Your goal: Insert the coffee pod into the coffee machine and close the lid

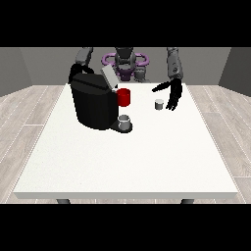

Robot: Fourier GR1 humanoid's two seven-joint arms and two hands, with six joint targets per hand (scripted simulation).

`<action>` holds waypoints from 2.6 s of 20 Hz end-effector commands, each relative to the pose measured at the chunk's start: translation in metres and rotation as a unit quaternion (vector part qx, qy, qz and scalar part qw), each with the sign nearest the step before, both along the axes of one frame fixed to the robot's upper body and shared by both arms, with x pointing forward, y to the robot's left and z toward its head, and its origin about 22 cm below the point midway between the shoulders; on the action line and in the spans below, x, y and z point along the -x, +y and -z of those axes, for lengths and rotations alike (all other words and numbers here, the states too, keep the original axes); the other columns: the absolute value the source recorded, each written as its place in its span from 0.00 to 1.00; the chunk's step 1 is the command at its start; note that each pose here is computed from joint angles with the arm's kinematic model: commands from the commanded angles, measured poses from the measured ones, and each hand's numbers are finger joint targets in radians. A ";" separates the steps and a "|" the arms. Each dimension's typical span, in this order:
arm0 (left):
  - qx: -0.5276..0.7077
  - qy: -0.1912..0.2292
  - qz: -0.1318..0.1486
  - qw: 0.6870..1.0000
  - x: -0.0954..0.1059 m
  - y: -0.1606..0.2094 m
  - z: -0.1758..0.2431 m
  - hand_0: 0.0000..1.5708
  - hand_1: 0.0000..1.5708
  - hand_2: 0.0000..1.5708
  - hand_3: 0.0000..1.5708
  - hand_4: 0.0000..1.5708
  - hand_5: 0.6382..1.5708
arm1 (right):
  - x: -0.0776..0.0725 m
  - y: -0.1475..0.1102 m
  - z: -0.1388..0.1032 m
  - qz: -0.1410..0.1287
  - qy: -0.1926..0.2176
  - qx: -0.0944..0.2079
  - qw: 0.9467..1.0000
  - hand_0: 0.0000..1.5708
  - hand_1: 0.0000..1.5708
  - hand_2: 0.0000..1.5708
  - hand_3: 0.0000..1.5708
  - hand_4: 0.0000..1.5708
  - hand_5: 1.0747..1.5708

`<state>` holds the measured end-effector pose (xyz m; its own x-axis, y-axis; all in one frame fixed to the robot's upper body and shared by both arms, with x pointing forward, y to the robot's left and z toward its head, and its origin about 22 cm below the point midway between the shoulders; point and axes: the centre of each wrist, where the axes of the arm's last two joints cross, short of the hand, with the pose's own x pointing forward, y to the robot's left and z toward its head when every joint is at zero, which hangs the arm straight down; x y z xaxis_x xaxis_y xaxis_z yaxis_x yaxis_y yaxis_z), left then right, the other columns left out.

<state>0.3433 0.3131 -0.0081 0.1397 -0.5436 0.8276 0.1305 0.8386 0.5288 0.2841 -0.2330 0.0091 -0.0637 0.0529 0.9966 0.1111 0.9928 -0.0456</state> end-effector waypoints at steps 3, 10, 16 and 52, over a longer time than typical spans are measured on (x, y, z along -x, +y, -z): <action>-0.043 0.025 -0.012 0.999 -0.001 0.006 0.014 0.48 0.48 0.52 0.33 0.00 1.00 | -0.008 0.014 -0.008 0.004 0.007 0.015 1.000 0.00 0.00 0.00 0.00 0.25 1.00; -0.129 0.029 0.021 0.991 -0.002 -0.002 0.020 0.34 0.34 0.44 0.28 0.00 1.00 | -0.008 0.003 0.000 -0.002 0.024 -0.002 1.000 0.00 0.00 0.00 0.00 0.29 1.00; -0.150 -0.035 -0.002 0.988 -0.010 0.004 0.017 0.46 0.46 0.54 0.39 0.10 1.00 | -0.010 0.013 0.001 0.011 -0.002 0.006 1.000 0.00 0.00 0.00 0.00 0.31 1.00; -0.190 -0.131 0.119 0.966 -0.085 -0.038 -0.113 0.80 0.80 0.85 0.82 0.35 1.00 | -0.012 0.002 0.026 -0.016 0.019 -0.033 0.999 0.00 0.00 0.00 0.00 0.31 1.00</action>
